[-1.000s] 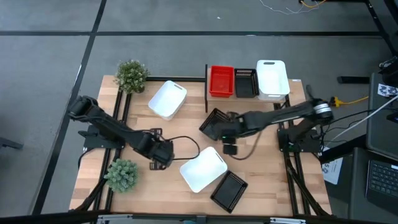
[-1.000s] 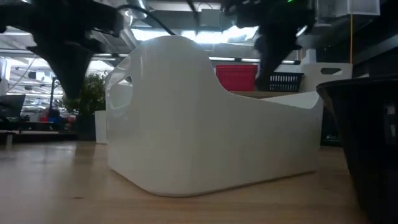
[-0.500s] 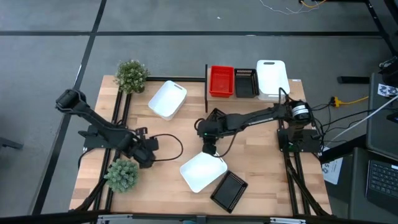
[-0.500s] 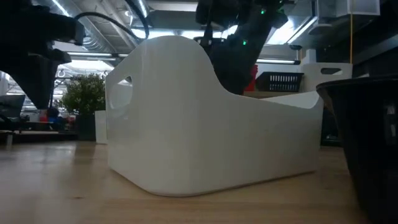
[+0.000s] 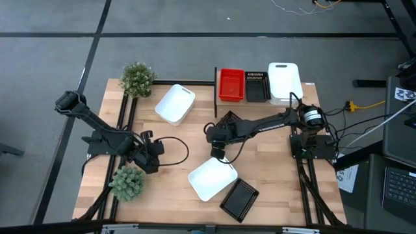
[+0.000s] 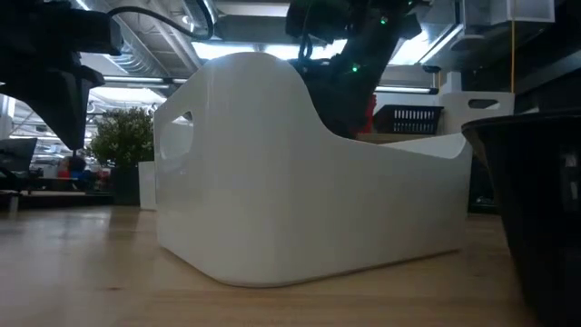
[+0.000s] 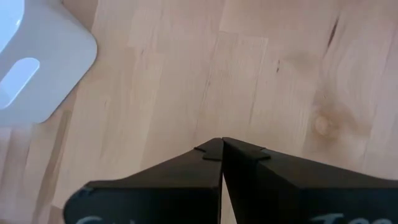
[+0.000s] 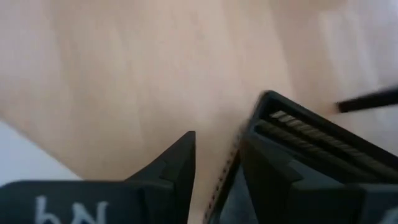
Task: Stack baskets on shelf by color
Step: Stack the left black bin on the top of the black bin on the shelf
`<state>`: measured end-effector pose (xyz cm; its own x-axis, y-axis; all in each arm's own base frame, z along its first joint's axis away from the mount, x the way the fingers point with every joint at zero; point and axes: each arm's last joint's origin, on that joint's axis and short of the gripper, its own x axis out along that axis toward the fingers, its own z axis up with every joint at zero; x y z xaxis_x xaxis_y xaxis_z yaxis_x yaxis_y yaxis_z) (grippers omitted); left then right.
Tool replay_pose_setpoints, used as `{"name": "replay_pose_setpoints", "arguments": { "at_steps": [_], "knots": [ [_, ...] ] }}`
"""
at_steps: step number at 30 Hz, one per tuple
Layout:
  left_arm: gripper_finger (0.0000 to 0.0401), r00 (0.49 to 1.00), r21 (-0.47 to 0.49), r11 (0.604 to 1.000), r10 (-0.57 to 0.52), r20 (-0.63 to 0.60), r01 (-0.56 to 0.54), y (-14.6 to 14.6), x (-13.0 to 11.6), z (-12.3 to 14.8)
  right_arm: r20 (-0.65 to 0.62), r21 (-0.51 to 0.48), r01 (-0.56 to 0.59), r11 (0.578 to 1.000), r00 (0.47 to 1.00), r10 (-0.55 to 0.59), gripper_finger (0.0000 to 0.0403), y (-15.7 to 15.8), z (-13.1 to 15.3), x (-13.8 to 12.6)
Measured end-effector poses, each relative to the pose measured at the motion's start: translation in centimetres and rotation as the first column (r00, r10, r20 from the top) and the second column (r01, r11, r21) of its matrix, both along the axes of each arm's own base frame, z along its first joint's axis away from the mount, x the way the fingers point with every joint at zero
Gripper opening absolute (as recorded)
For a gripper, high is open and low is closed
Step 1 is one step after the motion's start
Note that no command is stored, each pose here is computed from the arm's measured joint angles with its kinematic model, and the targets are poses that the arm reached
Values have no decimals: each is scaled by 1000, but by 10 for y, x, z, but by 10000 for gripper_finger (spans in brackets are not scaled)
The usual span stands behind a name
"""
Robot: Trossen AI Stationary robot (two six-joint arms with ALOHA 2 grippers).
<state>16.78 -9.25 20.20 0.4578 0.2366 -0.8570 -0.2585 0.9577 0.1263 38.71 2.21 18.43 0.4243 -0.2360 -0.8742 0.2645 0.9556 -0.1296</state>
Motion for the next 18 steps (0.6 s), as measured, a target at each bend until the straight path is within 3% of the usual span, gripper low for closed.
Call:
{"name": "replay_pose_setpoints", "arguments": {
  "at_steps": [3,13,18],
  "knots": [
    [0,1000,0,1000,0,0,0,0,0,0,-29,-47,37,998,999,-39,126,2,0,-4],
    [0,1000,-12,1000,0,17,1,-1,2,1,-27,-17,84,996,996,-84,126,2,-1,-6],
    [0,1000,-15,1000,0,22,1,-1,2,1,-67,-39,117,992,991,-119,126,0,-14,-13]
  ]
}}
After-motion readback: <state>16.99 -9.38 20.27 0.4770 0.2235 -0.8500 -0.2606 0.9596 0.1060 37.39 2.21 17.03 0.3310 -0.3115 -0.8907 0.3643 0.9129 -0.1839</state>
